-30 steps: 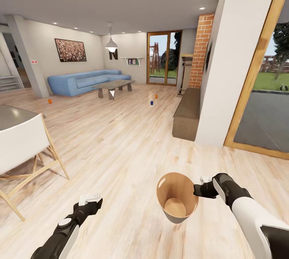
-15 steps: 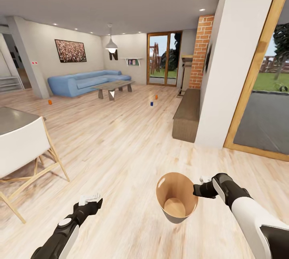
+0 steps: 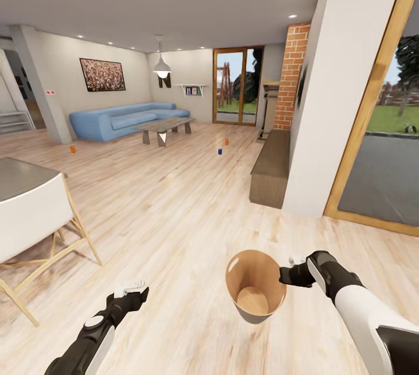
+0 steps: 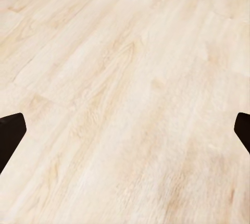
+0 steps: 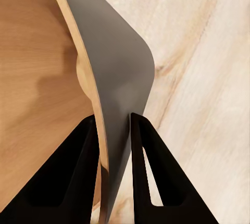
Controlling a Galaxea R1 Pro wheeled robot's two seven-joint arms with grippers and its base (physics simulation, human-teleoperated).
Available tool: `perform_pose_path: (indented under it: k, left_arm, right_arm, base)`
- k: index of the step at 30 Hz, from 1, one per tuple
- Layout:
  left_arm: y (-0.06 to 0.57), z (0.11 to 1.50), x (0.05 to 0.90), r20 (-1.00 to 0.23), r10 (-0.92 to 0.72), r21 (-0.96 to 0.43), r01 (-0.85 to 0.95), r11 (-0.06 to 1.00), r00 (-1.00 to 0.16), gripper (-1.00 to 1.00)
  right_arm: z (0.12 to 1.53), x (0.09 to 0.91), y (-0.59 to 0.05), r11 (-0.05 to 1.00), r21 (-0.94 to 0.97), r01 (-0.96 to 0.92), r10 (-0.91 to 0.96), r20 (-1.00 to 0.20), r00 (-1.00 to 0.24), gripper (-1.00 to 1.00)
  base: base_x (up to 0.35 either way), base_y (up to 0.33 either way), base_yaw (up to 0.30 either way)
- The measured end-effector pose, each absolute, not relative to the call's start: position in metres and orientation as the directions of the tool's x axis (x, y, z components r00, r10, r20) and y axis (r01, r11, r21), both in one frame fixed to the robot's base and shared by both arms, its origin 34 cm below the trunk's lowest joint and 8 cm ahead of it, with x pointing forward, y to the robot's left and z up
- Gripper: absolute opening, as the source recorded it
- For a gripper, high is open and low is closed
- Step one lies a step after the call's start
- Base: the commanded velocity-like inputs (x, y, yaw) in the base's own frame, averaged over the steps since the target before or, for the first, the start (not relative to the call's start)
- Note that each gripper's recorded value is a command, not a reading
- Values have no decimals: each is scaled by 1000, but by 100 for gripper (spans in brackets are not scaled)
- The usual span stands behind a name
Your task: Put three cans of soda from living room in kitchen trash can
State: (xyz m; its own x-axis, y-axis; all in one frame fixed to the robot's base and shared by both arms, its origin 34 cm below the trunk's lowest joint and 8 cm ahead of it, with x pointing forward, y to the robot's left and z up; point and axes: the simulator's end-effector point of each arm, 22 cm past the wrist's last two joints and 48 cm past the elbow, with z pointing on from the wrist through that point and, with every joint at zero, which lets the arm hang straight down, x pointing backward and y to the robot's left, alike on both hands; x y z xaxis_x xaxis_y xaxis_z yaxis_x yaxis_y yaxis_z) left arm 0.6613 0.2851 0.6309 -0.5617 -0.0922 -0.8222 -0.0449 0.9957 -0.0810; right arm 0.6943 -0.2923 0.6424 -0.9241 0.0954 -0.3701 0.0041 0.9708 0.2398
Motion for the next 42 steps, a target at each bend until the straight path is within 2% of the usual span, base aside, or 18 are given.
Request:
perform_pose_path:
  k: [42]
  left_arm:
    - [286,704,666,-823,-93,-81,-46,996,-561,100]
  right_arm:
    - [715,699,-288,969,246,1,94,-369,-925,-100]
  base:
    - [0,0,0]
